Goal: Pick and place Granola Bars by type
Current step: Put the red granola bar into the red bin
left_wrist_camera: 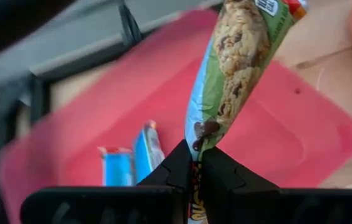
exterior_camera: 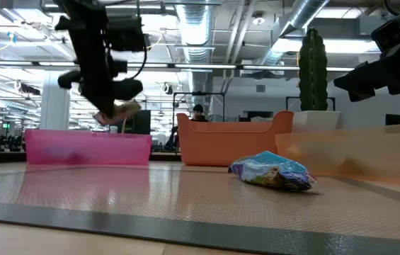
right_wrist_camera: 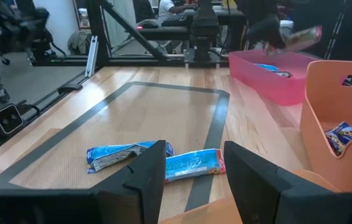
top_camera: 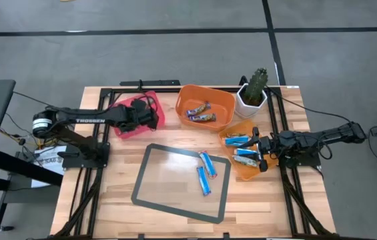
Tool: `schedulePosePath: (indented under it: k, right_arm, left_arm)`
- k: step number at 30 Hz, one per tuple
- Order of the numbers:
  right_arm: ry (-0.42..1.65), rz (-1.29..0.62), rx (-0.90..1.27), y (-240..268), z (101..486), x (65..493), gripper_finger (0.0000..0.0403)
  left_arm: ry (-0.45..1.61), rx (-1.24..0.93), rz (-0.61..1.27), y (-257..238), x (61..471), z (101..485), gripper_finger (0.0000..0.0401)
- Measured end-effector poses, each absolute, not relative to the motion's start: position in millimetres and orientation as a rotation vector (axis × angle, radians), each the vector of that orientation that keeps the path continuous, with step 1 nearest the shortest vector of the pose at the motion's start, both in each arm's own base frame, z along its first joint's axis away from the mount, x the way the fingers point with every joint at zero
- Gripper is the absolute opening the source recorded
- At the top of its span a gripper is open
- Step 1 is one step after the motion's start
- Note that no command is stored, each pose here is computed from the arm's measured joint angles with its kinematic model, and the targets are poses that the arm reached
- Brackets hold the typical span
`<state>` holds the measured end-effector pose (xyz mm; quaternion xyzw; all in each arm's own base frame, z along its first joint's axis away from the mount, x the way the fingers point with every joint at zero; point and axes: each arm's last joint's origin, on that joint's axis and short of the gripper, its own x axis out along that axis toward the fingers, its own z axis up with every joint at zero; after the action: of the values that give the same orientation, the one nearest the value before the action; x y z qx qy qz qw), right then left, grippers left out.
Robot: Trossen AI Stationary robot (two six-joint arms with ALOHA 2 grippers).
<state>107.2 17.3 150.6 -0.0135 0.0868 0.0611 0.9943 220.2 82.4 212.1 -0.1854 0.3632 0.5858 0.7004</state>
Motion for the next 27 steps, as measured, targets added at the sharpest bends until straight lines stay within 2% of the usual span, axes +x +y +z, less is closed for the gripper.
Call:
schedulePosePath:
  k: [7, 18, 27]
  right_arm:
    - [0.174, 0.123, -0.027, 17.3, 150.6, 107.2, 0.0154]
    - [0.173, 0.122, -0.027, 17.3, 150.7, 107.2, 0.0154]
    - [0.174, 0.122, -0.027, 17.3, 150.7, 107.2, 0.0154]
  left_arm:
    - [0.793, -0.551, 1.294, 100.3, 210.8, 189.1, 0.0015]
    - [0.863, -0.688, 1.230, 109.4, 204.1, 181.5, 0.0015]
    - [0.855, -0.695, 1.240, 109.5, 204.0, 181.5, 0.0060]
